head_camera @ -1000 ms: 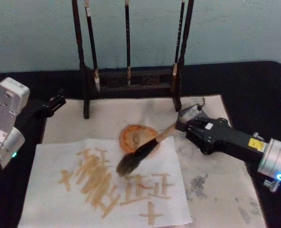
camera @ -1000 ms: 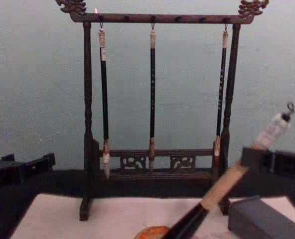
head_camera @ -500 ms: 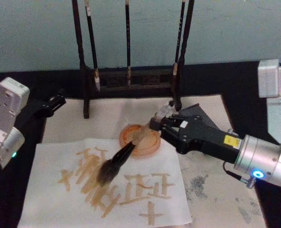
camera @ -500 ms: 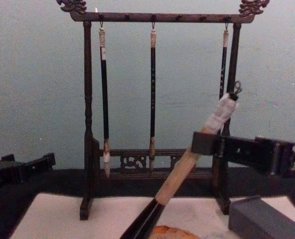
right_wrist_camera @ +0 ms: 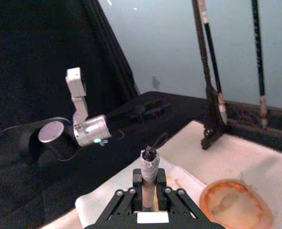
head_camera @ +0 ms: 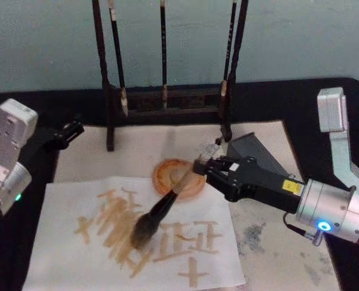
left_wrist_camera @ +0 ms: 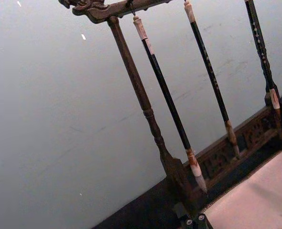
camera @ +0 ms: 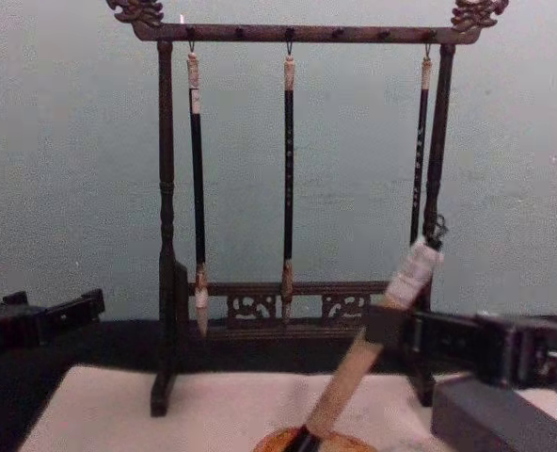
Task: Pick up the brush from the inkstone, write on the paper, then place the brush back to its original position.
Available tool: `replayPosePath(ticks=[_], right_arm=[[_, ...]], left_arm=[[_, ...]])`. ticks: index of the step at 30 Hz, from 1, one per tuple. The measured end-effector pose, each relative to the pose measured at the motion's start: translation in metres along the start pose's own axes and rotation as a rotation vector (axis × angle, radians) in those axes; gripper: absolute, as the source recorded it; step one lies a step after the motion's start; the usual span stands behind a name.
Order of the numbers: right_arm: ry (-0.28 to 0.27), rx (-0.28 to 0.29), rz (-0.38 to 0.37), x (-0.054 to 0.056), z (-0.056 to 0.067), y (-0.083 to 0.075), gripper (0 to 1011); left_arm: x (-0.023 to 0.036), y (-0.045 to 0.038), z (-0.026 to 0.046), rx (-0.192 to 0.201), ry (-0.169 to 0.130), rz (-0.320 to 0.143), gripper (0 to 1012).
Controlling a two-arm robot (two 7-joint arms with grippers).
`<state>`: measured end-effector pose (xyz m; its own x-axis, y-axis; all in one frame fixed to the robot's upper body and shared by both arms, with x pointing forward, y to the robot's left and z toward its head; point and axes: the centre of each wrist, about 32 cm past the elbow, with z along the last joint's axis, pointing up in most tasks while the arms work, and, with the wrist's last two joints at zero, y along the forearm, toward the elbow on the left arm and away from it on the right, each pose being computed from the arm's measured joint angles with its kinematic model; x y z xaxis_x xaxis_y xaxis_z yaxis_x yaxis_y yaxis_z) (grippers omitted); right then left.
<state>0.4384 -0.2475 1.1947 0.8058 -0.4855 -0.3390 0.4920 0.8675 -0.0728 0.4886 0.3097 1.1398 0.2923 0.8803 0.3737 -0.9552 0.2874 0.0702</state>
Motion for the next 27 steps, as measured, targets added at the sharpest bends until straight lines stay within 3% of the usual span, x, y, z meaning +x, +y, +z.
replayPosePath(ticks=[13, 20, 27], right_arm=[[0.042, -0.001, -0.077, 0.012, -0.010, -0.027, 173], [0.042, 0.009, -0.110, 0.014, -0.009, -0.043, 173], [0.027, 0.062, -0.136, 0.013, -0.001, -0.060, 173]], left_arm=[[0.0000, 0.0000, 0.0000, 0.000, 0.000, 0.000, 1002], [0.0000, 0.0000, 0.0000, 0.000, 0.000, 0.000, 1002], [0.0000, 0.0000, 0.0000, 0.000, 0.000, 0.000, 1002]])
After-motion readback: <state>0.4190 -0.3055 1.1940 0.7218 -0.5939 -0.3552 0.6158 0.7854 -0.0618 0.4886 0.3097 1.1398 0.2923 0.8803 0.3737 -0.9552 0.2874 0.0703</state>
